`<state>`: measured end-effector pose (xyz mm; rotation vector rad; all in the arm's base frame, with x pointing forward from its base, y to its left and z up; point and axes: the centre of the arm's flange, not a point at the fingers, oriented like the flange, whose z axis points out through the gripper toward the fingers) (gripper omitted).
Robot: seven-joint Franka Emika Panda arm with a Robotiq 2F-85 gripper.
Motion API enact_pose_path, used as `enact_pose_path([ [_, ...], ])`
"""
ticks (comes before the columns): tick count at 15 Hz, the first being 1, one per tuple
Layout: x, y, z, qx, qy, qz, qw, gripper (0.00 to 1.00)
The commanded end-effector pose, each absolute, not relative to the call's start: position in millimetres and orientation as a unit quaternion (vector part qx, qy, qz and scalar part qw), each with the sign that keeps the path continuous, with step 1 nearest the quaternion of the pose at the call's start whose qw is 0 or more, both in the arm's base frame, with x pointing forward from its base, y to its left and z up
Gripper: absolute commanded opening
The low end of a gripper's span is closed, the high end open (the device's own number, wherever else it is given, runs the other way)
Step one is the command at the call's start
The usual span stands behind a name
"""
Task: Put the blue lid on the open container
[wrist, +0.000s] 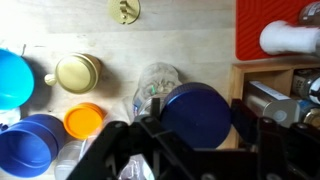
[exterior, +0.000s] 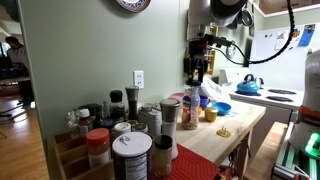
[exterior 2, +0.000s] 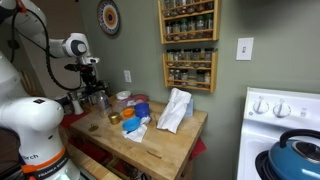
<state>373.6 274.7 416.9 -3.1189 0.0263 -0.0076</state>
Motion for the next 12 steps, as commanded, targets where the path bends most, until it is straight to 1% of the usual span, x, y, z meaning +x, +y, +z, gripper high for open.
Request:
enact_pose_path([
  [1, 391, 267, 405, -1.0, 0.028, -0.001, -0.005, 0.45],
  [7, 404, 261, 387, -0.999, 0.037, 0.006, 0.001, 0.45],
  [12, 408, 254, 388, -0.999, 0.043, 0.0, -0.004, 0.45],
])
